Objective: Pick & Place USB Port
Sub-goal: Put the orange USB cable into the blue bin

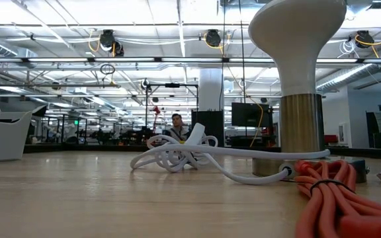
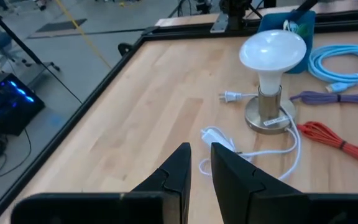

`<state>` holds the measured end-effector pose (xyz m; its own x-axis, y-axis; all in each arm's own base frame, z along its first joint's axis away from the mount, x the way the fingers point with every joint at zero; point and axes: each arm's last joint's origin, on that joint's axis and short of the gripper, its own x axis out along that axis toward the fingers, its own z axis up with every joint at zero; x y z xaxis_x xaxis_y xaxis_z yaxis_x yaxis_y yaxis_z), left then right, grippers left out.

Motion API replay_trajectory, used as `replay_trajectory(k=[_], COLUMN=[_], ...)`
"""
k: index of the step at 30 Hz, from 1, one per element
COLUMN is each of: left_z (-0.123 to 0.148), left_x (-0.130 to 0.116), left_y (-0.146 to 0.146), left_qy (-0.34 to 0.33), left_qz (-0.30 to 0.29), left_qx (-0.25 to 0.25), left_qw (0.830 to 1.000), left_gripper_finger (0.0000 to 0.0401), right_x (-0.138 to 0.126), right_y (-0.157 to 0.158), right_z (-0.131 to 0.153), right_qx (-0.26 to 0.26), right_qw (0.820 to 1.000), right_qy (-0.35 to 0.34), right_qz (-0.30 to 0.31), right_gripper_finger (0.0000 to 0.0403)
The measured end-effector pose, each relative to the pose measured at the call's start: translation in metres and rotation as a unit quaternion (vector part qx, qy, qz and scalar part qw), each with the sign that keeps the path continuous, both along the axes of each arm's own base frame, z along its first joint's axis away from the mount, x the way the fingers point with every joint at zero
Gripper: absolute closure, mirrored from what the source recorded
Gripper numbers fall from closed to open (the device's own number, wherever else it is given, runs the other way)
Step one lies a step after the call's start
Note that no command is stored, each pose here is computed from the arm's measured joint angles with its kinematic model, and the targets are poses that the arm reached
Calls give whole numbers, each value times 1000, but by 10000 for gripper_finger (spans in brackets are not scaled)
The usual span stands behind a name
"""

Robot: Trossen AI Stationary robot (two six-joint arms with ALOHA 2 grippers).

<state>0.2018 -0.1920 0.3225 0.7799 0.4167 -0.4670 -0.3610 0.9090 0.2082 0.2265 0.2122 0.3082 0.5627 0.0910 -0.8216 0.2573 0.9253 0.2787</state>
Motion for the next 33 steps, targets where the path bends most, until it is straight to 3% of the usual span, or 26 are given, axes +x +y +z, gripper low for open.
replay_trajectory(k=[2, 4, 7, 14, 20, 26, 29, 33], left_z=[0, -1, -1, -2, -2, -2, -2, -2], left_x=[0, 0, 0, -1, 0, 1, 2, 2], left_y=[0, -1, -1, -2, -1, 1, 1, 1], left_qy=[5, 12, 22, 33, 28, 27, 27, 27], left_qz=[-3, -7, -13, -20, -16, -13, -13, -13], left_qx=[-5, -10, -20, -28, -20, -13, -13, -14], left_qw=[1000, 1000, 999, 999, 999, 999, 999, 999], left_gripper_finger=[334, 334, 334, 334, 334, 334, 334, 334], right_x=[13, 23, 28, 38, 64, 88, 101, 116], right_y=[13, 25, 36, 48, 50, 58, 58, 48], right_z=[9, 16, 15, -38, -48, -37, -46, -60], right_qx=[81, 157, 189, 127, 57, -27, -78, -114], right_qw=[994, 974, 957, 977, 962, 926, 919, 921], right_qy=[-66, -141, -195, -80, -109, -148, -96, 7], right_qz=[41, 77, 99, 151, 244, 345, 375, 372], right_gripper_finger=[250, 254, 263, 279, 280, 280, 280, 280])
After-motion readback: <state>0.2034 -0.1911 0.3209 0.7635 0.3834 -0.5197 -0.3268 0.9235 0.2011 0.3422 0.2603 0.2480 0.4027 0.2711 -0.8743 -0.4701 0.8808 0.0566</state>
